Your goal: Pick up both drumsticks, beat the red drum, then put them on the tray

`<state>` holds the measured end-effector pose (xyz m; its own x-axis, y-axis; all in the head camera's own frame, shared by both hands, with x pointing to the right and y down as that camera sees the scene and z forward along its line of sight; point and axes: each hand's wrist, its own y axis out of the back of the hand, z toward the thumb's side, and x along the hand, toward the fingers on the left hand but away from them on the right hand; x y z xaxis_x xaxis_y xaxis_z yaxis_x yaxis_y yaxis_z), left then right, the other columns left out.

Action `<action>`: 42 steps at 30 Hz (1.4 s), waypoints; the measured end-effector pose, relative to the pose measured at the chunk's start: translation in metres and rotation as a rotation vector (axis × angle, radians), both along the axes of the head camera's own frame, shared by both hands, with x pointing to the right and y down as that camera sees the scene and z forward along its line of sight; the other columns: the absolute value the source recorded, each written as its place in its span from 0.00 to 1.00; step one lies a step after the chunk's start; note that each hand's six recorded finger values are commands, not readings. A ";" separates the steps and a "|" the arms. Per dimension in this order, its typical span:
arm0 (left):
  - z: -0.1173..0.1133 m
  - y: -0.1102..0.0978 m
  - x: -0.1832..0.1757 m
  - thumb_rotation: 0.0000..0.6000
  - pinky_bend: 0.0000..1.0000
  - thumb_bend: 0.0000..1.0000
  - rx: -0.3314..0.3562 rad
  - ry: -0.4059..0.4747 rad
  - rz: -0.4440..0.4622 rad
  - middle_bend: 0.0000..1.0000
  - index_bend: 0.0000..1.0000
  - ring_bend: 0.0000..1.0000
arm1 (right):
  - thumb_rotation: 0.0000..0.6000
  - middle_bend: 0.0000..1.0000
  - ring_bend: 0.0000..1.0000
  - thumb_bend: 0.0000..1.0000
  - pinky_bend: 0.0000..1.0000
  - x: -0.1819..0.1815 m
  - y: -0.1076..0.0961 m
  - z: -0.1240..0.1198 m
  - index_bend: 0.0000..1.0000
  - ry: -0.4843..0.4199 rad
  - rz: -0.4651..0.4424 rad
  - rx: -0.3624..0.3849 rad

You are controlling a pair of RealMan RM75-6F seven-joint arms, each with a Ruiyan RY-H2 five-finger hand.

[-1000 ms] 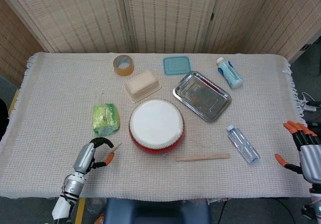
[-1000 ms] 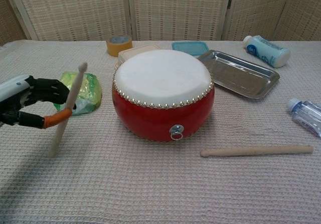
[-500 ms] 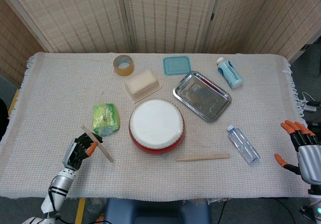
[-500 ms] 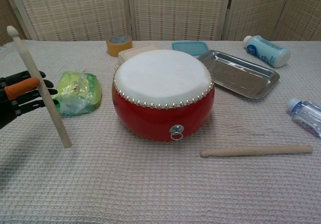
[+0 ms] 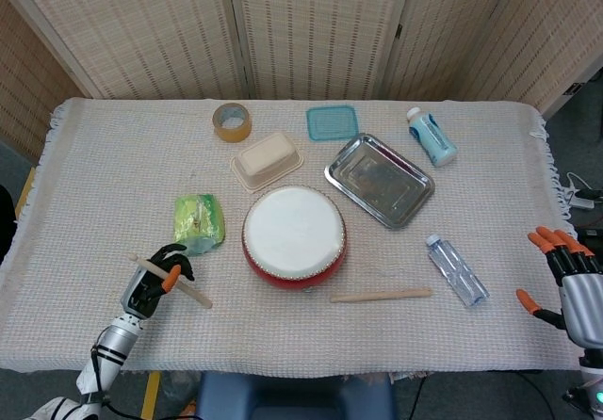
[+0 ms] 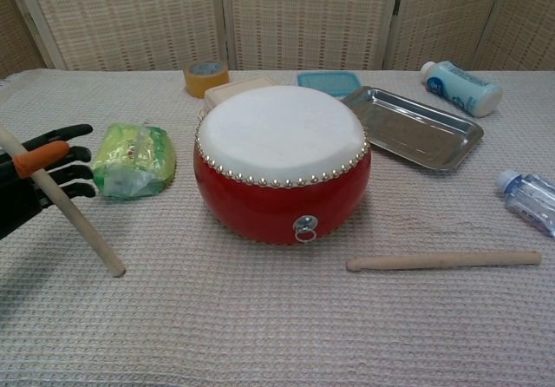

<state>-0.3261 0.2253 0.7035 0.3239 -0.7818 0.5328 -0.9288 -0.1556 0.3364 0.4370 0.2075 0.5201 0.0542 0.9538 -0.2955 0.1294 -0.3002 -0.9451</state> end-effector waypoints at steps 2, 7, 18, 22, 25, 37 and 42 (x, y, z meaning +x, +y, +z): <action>-0.002 0.000 0.001 1.00 0.58 0.44 0.018 -0.019 0.012 0.57 0.42 0.54 | 1.00 0.14 0.06 0.13 0.21 0.000 0.000 -0.001 0.19 -0.003 -0.003 0.004; -0.010 0.002 0.006 1.00 0.65 0.32 0.081 -0.095 0.062 0.63 0.51 0.59 | 1.00 0.15 0.07 0.13 0.21 -0.001 0.000 -0.003 0.20 -0.009 -0.012 0.018; -0.020 0.010 0.026 1.00 0.78 0.25 0.204 -0.273 0.187 0.80 0.68 0.73 | 1.00 0.16 0.08 0.13 0.22 -0.002 0.001 -0.008 0.22 -0.018 -0.020 0.041; -0.018 0.017 0.033 1.00 0.82 0.25 0.214 -0.290 0.225 0.85 0.74 0.77 | 1.00 0.16 0.08 0.13 0.22 -0.001 0.002 -0.009 0.22 -0.018 -0.019 0.050; -0.017 0.023 0.037 1.00 0.82 0.25 0.214 -0.288 0.256 0.85 0.76 0.77 | 1.00 0.16 0.08 0.13 0.22 -0.001 0.003 -0.010 0.22 -0.018 -0.017 0.051; -0.003 0.042 0.043 1.00 0.82 0.25 0.217 -0.331 0.354 0.88 0.80 0.79 | 1.00 0.16 0.08 0.13 0.22 -0.002 0.003 -0.010 0.22 -0.021 -0.021 0.060; 0.004 0.048 0.043 1.00 0.83 0.25 0.213 -0.349 0.375 0.90 0.82 0.81 | 1.00 0.16 0.08 0.13 0.22 -0.001 0.004 -0.011 0.22 -0.020 -0.017 0.060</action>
<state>-0.2833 0.2733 0.7078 0.4332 -0.7489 0.5015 -0.8473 -0.5281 -0.0567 0.4356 0.2116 0.5093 0.0756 0.9687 -0.2364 0.1436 -0.2452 -0.9588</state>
